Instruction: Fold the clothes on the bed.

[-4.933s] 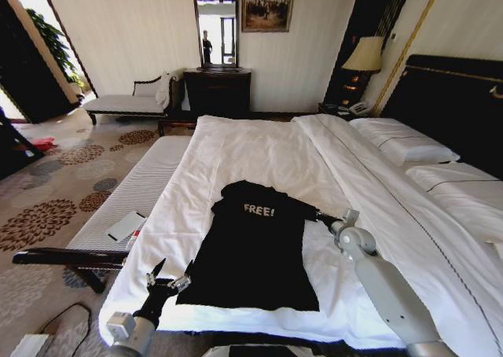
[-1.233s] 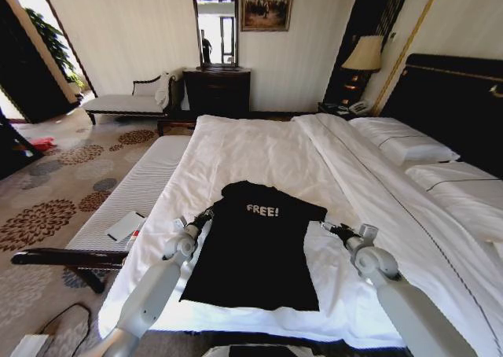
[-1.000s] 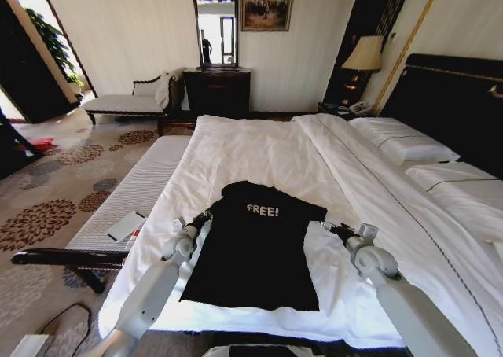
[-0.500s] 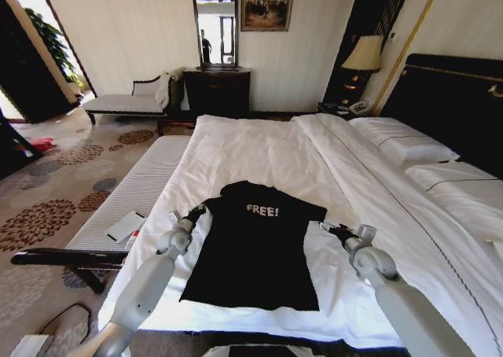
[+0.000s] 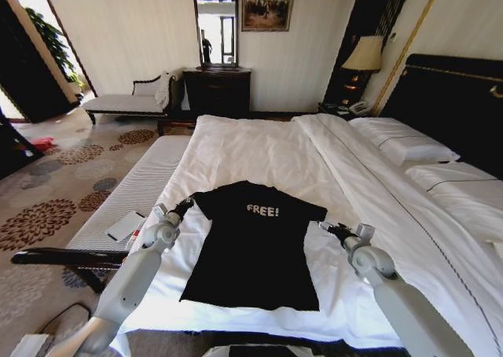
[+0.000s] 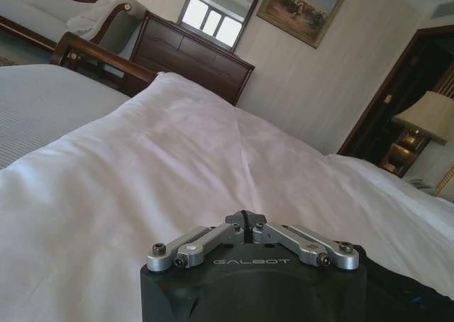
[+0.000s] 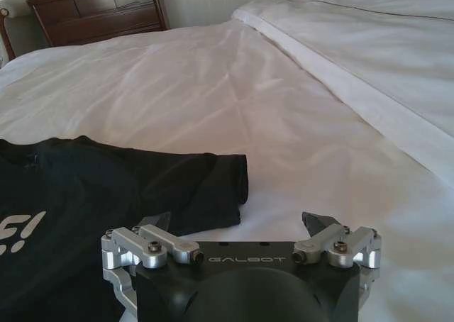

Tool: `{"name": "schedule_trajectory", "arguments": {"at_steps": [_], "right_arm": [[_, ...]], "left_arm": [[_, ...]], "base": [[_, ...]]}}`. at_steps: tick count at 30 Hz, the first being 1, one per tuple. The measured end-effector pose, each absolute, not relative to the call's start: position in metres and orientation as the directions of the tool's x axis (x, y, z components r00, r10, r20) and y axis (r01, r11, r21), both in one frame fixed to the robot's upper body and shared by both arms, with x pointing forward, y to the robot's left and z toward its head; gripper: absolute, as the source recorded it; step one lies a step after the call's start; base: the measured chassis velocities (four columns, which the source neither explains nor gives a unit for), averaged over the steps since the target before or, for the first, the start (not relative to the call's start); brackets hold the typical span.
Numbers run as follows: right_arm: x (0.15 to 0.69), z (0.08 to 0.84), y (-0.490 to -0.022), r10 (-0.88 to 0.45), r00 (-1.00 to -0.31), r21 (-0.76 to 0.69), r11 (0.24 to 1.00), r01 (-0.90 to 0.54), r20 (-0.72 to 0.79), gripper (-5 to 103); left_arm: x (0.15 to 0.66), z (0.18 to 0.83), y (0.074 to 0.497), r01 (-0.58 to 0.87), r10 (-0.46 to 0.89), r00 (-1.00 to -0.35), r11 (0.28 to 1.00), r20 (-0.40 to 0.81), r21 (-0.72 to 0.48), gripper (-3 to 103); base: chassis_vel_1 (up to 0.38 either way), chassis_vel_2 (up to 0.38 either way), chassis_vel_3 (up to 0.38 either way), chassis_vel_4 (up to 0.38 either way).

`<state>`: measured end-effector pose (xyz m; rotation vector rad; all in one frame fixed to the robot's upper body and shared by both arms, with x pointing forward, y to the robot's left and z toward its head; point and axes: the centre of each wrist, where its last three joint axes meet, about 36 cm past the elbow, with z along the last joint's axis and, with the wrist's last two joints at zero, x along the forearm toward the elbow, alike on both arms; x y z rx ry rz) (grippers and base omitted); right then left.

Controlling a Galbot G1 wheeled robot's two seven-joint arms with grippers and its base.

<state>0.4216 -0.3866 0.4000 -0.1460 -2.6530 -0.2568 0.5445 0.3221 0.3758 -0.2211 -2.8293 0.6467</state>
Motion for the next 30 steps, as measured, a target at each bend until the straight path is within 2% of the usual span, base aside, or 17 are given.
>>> {"name": "schedule_trajectory", "arguments": {"at_steps": [9,10,12,13,14,15,17,18,21,22,23,24,26,27,30], "right_arm": [[0.42,0.401,-0.388,0.06,-0.885,0.151,0.978,0.145,0.462,100],[0.42,0.401,-0.387,0.059,-0.885,0.151,0.978,0.144,0.461,100],[0.42,0.401,-0.387,0.059,-0.886,0.152,0.978,0.144,0.461,100],[0.42,0.401,-0.387,0.059,-0.886,0.152,0.978,0.144,0.461,100],[0.42,0.402,-0.387,0.058,-0.887,0.152,0.978,0.143,0.459,100],[0.421,0.403,-0.388,0.059,-0.888,0.15,0.978,0.142,0.455,100],[0.425,0.402,-0.392,0.079,-0.892,0.125,0.981,0.149,0.445,100],[0.425,0.402,-0.392,0.079,-0.892,0.125,0.981,0.149,0.445,100],[0.433,0.398,-0.403,0.112,-0.898,0.077,0.984,0.159,0.426,100],[0.433,0.398,-0.403,0.112,-0.898,0.077,0.984,0.159,0.426,100],[0.439,0.4,-0.407,0.112,-0.899,0.095,0.981,0.167,0.424,100],[0.442,0.403,-0.409,0.108,-0.898,0.112,0.979,0.17,0.426,100],[0.458,0.416,-0.414,0.072,-0.891,0.206,0.961,0.182,0.448,100],[0.458,0.416,-0.414,0.072,-0.891,0.206,0.961,0.182,0.448,100],[0.482,0.437,-0.422,-0.014,-0.876,0.389,0.899,0.2,0.481,100]], "left_arm": [[0.554,0.354,0.337,0.05,0.16,-0.96,0.906,0.23,-0.42,0],[0.553,0.353,0.339,0.046,0.156,-0.96,0.907,0.232,-0.418,-2],[0.55,0.354,0.342,0.036,0.148,-0.96,0.909,0.239,-0.416,7],[0.55,0.354,0.342,0.036,0.148,-0.96,0.909,0.239,-0.416,7],[0.548,0.356,0.342,0.038,0.149,-0.959,0.908,0.239,-0.417,13],[0.544,0.357,0.342,0.039,0.15,-0.96,0.908,0.237,-0.416,13],[0.535,0.36,0.341,0.044,0.15,-0.961,0.91,0.231,-0.412,24],[0.535,0.36,0.341,0.044,0.15,-0.961,0.91,0.231,-0.412,24],[0.514,0.362,0.341,0.054,0.154,-0.962,0.917,0.225,-0.396,40],[0.514,0.362,0.341,0.054,0.154,-0.962,0.917,0.225,-0.396,40],[0.502,0.363,0.343,0.061,0.156,-0.962,0.922,0.224,-0.381,45],[0.496,0.363,0.344,0.065,0.158,-0.962,0.925,0.225,-0.374,45],[0.479,0.364,0.348,0.073,0.163,-0.96,0.931,0.226,-0.358,56],[0.479,0.364,0.348,0.073,0.163,-0.96,0.931,0.226,-0.358,56],[0.462,0.37,0.349,0.084,0.166,-0.961,0.936,0.221,-0.341,72]], "base": [[0.0,0.0,0.0,0.0],[0.0,0.0,0.0,0.0],[0.0,0.0,0.0,0.0],[0.0,0.0,0.0,0.0],[0.0,0.0,0.0,0.0],[0.0,0.0,0.0,0.0],[0.0,0.0,0.0,0.0],[0.0,0.0,0.0,0.0],[0.0,0.0,0.0,0.0],[0.0,0.0,0.0,0.0],[0.0,0.0,0.0,0.0],[0.0,0.0,0.0,0.0],[0.0,0.0,0.0,0.0],[0.0,0.0,0.0,0.0],[0.0,0.0,0.0,0.0]]}}
